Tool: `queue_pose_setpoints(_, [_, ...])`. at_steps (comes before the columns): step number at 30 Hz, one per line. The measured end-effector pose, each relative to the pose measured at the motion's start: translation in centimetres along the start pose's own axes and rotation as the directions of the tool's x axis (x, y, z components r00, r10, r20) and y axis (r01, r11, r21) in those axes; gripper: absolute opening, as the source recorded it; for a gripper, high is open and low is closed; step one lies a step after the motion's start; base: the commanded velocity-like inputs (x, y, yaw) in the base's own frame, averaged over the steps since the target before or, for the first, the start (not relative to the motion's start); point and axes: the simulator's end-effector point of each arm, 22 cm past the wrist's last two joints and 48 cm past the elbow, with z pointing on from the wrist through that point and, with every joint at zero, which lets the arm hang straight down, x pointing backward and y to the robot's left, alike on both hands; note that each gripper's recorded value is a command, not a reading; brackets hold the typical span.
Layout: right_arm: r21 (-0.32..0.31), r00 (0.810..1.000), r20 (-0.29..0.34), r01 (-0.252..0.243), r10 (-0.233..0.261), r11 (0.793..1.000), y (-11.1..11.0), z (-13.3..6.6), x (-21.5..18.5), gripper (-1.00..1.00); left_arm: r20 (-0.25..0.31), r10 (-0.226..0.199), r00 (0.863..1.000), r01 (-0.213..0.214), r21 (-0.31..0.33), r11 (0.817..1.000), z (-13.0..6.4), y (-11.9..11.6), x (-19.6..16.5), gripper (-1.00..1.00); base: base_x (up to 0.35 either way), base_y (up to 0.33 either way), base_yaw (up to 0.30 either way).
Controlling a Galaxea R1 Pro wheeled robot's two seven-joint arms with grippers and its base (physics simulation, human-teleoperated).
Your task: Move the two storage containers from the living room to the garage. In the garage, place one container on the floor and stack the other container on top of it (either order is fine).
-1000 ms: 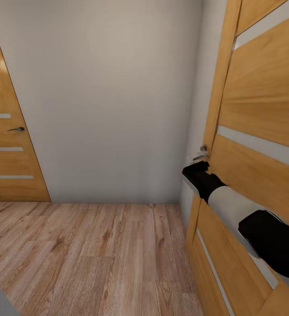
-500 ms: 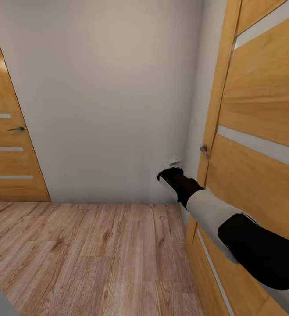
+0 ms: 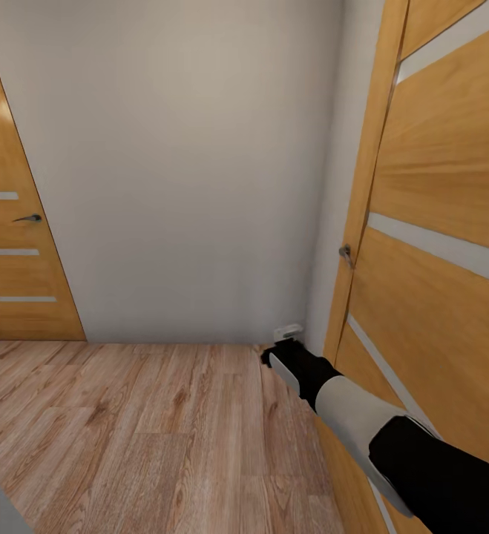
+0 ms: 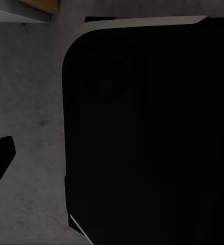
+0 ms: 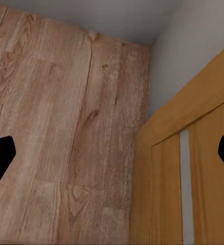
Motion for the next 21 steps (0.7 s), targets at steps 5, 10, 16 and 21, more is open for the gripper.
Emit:
queue_pose_setpoints(5, [-0.038, 1.000, -0.028, 0.001, -0.002, 0.999, 1.2, 0.4, 2.0, 1.00, 0.000, 0.000, 1.000, 0.000, 0.000, 1.000, 0.0, 0.0, 0.0, 1.00, 0.000, 0.000, 0.000])
queue_pose_setpoints(10, [-0.052, 0.998, -0.063, 0.004, -0.007, 0.999, 2.0, 0.8, 4.6, 1.00, 0.000, 0.000, 1.000, 0.000, -0.001, 1.000, 0.0, 0.1, 0.0, 1.00, 0.000, 0.000, 0.000])
queue_pose_setpoints(16, [-0.078, 0.987, -0.158, 0.005, -0.018, 0.997, 4.2, 1.5, 12.8, 1.00, 0.000, 0.001, 1.000, -0.001, -0.001, 1.000, 0.0, 0.1, 0.0, 1.00, 0.000, 0.000, 0.000])
queue_pose_setpoints(21, [-0.092, 0.949, -0.312, 0.008, -0.036, 0.996, 5.9, 1.4, 25.8, 1.00, 0.000, 0.000, 1.000, 0.000, -0.001, 1.000, 0.0, 0.1, 0.0, 1.00, 0.000, 0.000, 0.000])
